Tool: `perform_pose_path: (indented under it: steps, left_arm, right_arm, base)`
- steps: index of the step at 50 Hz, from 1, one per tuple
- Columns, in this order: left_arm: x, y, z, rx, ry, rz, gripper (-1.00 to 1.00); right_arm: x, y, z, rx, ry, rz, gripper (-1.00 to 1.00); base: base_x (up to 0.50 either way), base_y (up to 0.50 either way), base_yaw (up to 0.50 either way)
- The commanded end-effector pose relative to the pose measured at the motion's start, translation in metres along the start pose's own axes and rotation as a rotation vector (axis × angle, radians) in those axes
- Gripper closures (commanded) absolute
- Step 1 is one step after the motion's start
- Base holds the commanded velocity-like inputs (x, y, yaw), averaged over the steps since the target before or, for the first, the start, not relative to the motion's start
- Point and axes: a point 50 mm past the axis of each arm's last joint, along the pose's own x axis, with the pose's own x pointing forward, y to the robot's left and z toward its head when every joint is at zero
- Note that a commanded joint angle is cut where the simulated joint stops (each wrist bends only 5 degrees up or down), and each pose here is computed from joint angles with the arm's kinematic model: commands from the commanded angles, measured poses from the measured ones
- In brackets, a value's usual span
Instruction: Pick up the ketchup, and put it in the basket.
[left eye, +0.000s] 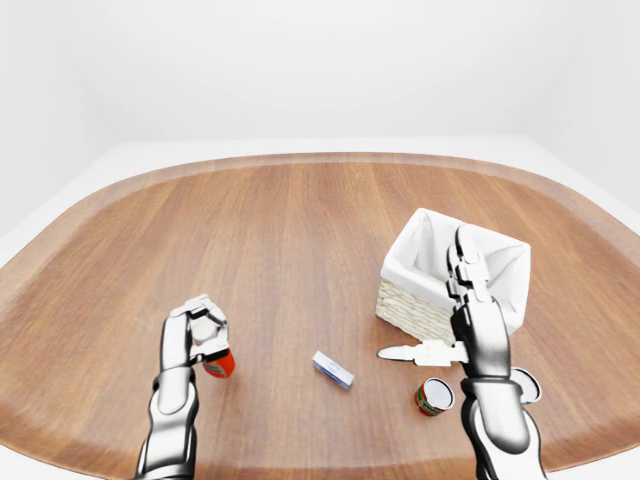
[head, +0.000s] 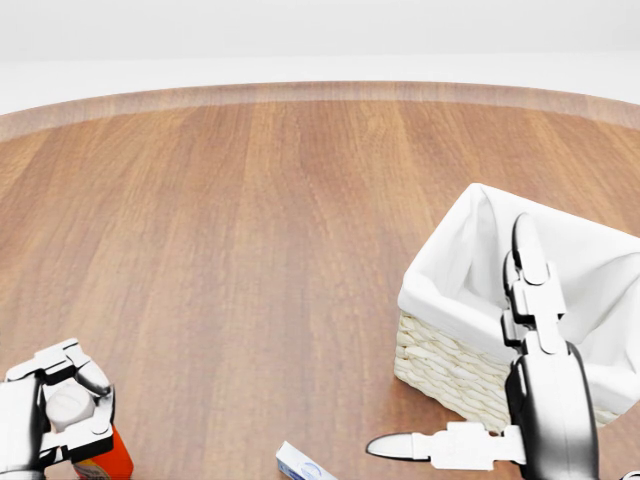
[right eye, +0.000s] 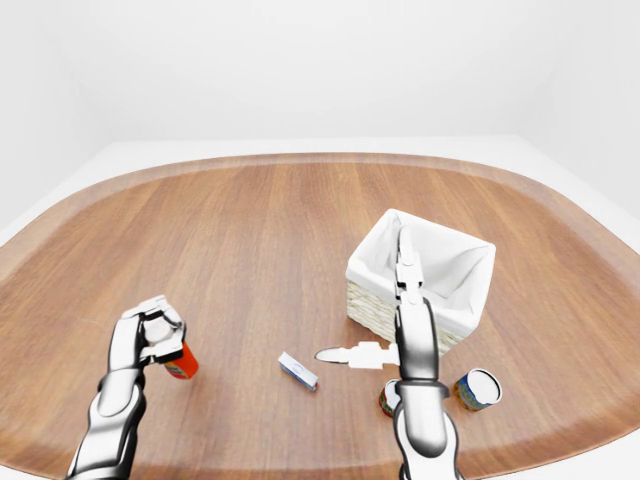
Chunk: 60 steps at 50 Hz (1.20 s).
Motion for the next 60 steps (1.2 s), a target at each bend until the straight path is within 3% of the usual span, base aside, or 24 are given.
perform_pose_path:
  steps: [1,12,22,35,48,60]
  left_arm:
    - [-0.01,-0.007,0.057,-0.061,-0.237,-0.002,0.95]
    - [-0.018,-0.022,0.096,-0.073,-0.307,-0.056,0.95]
    - [-0.027,-0.037,0.132,-0.082,-0.457,-0.103,0.95]
    - [-0.028,-0.065,0.148,-0.081,-0.515,-0.169,0.95]
    - [-0.043,-0.094,0.176,-0.113,-0.626,-0.26,0.95]
    - [-0.067,-0.116,0.197,-0.141,-0.723,-0.333,0.95]
  right_arm:
    - [0.0,0.0,0.001,-0.001,-0.005,0.001,-1.0]
    - [-0.002,0.0,0.002,0.001,-0.007,0.001,-1.0]
    - [-0.003,-0.001,0.005,0.002,-0.013,0.003,-1.0]
    - [-0.005,-0.001,0.008,0.005,-0.023,0.005,-1.0]
    - [-0.008,-0.001,0.014,0.005,-0.042,0.005,-1.0]
    - [-0.008,-0.003,0.012,0.013,-0.036,0.004,-1.0]
  base:
    - [0.0,0.0,0.0]
    - [0.0,0.0,0.0]
    - [0.0,0.0,0.0]
    - [0.0,0.0,0.0]
    - [0.0,0.0,0.0]
    - [0.0,0.0,0.0]
